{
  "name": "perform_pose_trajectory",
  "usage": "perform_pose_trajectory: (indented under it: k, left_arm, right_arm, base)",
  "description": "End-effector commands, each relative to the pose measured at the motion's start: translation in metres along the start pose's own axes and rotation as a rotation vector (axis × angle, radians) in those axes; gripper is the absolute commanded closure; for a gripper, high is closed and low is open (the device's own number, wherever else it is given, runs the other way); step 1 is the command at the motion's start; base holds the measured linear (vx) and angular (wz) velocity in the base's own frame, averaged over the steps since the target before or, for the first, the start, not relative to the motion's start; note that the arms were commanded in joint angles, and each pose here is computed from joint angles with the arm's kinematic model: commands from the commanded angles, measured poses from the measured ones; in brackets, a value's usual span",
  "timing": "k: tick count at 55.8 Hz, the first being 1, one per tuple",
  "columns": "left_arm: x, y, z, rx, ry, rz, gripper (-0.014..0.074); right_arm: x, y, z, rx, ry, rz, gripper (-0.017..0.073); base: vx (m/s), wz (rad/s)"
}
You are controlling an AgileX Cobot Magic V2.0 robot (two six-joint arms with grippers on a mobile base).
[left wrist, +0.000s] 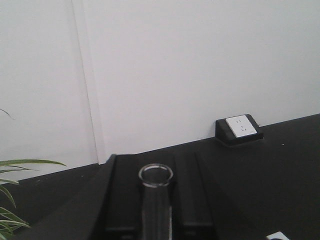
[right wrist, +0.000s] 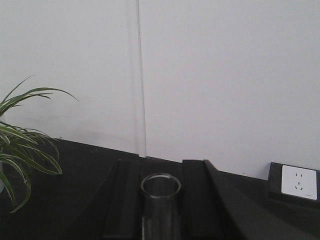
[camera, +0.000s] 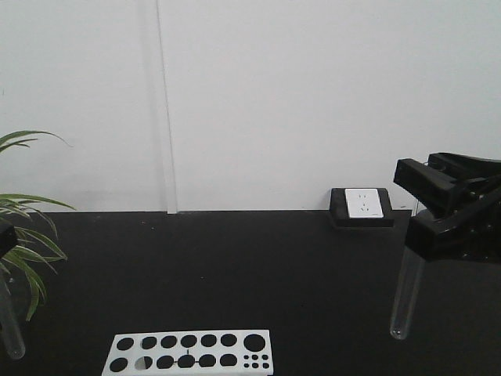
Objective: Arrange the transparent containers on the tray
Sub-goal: 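Drive the base to the bench with the yellow tray, holding tubes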
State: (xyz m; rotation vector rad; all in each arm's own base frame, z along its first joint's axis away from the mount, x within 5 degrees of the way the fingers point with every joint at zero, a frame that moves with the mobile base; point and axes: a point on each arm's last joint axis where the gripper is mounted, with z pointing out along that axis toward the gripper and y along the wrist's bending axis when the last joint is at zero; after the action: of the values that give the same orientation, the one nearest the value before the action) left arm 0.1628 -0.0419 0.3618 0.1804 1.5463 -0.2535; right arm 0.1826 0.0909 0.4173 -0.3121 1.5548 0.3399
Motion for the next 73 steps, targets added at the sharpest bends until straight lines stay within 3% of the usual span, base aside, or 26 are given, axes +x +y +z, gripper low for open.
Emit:
perform_pose_trajectory:
  k: [1,29,73]
  left_arm:
    - [-0.0159,-0.0059,-0.0021,0.054,-0.084,-0.020,0.0600]
    - [-0.0134,-0.0054,0.0011,0.050,-0.068,-0.021,0.0600]
    - [-0.0137,-0.0055,0.0007,0.051,-0.071,-0.020,0.0600]
  right_arm:
    - [-0.0174,0.0032,-0.0065,-0.040,-0.090,-0.014,0.0572]
    - [-0.0174,0.0032,-0.0065,-0.040,-0.090,-0.014,0.0572]
    - [-0.0174,0.0032,-0.0065,-0.040,-0.090,-0.014,0.0572]
  base:
    - [0.00,0.00]
    - [-0.07,0.01]
    - [-0.29,0.12]
